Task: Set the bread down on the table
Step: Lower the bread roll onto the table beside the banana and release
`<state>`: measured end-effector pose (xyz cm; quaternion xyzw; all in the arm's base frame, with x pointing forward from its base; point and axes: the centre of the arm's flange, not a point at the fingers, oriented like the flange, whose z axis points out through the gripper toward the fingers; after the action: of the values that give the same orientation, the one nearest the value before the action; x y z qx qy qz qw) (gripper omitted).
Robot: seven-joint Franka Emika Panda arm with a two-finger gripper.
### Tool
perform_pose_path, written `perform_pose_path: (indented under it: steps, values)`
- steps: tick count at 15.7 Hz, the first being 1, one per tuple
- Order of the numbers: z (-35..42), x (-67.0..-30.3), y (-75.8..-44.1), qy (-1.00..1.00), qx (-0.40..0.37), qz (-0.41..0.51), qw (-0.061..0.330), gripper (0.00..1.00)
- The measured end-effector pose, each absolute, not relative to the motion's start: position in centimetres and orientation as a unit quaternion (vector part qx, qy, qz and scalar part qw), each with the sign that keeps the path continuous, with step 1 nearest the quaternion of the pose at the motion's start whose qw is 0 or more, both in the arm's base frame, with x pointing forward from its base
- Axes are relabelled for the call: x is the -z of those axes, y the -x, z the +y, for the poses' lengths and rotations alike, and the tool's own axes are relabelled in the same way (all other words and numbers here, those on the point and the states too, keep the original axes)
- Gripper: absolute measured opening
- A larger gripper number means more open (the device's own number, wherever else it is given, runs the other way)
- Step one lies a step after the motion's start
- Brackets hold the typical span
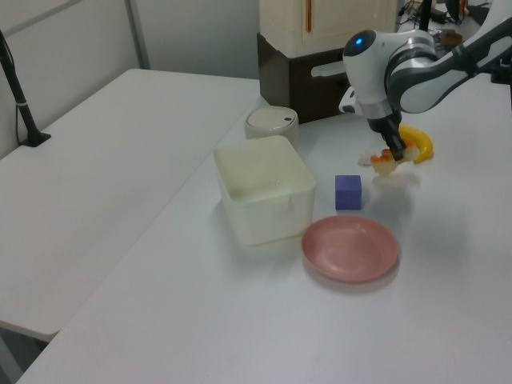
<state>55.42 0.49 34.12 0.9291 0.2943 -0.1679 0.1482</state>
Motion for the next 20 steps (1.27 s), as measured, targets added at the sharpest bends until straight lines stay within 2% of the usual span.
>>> perform_pose_path:
  steps: [3,4,8,12,16,20]
  values:
    - [0.7,-34.0,-55.4,-0.929,0.169,0.295,0.148,0.12]
    - [0.7,-34.0,-55.4,-0.929,0.169,0.295,0.148,0.16]
    - [0.7,-34.0,-55.4,-0.928,0.169,0.299,0.148,0.55]
    - [0.7,-34.1,-55.4,-0.922,0.172,0.316,0.145,0.98]
    - [0.7,-34.7,-55.6,-0.92,0.169,0.321,0.145,1.0]
    - [0.1,-39.5,-57.3,-0.932,0.14,0.301,0.146,1.0]
